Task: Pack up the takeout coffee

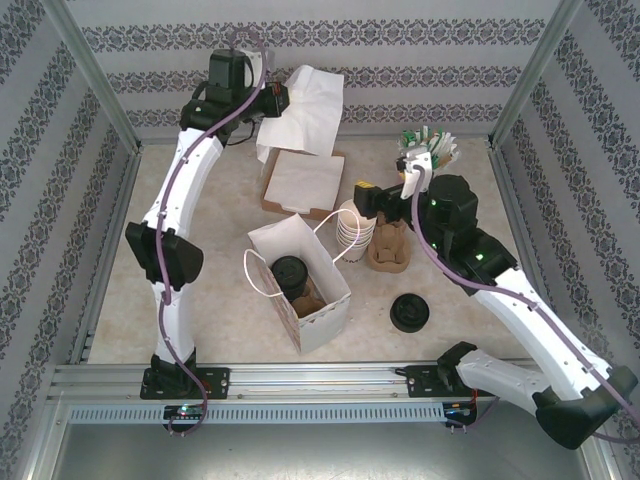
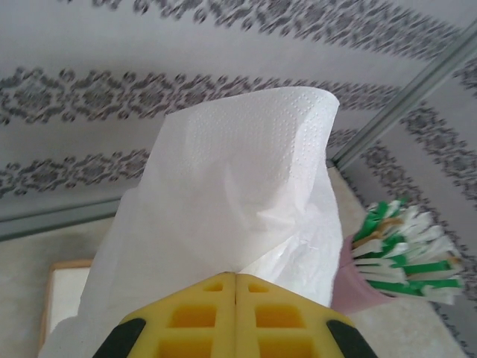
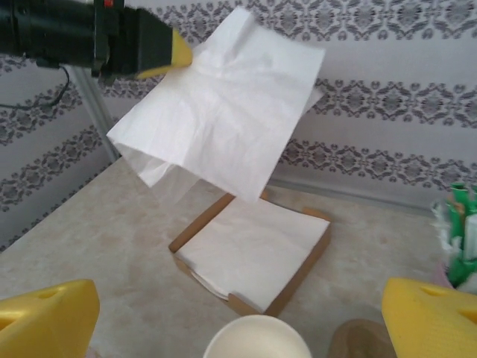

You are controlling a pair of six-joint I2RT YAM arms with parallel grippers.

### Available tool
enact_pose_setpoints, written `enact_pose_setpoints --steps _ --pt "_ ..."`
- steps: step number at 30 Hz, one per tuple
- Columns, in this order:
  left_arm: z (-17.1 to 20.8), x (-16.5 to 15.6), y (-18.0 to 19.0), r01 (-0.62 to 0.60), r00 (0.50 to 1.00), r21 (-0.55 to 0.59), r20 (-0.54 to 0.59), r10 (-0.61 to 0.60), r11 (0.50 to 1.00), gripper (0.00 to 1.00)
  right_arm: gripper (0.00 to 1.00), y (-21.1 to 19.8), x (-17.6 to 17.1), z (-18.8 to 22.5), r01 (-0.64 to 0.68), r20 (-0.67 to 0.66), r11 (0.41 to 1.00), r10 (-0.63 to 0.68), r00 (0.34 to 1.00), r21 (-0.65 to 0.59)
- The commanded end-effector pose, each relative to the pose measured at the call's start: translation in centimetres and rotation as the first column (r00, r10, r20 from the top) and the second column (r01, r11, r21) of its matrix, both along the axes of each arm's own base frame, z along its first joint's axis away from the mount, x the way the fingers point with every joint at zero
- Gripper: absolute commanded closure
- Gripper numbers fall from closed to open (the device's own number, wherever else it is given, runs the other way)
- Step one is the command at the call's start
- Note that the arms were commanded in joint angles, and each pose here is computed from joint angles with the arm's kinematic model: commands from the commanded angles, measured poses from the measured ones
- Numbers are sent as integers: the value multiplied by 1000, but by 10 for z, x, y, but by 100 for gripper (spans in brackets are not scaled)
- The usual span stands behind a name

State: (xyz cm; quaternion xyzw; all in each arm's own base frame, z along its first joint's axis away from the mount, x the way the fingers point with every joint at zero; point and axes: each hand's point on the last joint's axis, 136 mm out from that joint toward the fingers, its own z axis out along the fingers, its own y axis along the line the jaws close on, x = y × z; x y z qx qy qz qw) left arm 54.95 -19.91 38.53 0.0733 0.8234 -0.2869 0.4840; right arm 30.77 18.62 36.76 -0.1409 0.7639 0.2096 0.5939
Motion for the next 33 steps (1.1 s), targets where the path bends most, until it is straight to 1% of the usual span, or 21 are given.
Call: enact_pose_setpoints --steps 1,4,8,14,18,22,30,33 --pt "33 -13 -8 71 995 -64 71 -66 995 100 2 15 -1 24 -56 67 997 52 996 49" --pt "45 -26 -15 120 989 -70 96 -113 990 100 2 24 3 26 -75 82 996 71 994 57" --pt "67 -51 -28 197 973 -66 138 -186 978 100 2 31 6 33 -88 90 992 79 993 92" --pt "116 -96 -43 289 939 -103 226 -260 952 100 2 32 2 36 -102 136 982 81 987 160" --pt "146 -127 -54 341 912 -126 284 -295 932 100 2 32 -10 38 -133 192 979 101 976 157" --pt "167 -158 -64 390 886 -132 324 -332 911 100 2 24 -21 43 -141 238 977 100 966 161" --pt "210 -215 -80 480 820 -154 428 -380 864 100 2 5 -34 25 -105 301 985 59 952 138" --pt "221 -231 -82 501 803 -162 453 -387 850 100 2 3 -35 15 -98 328 988 55 943 119"
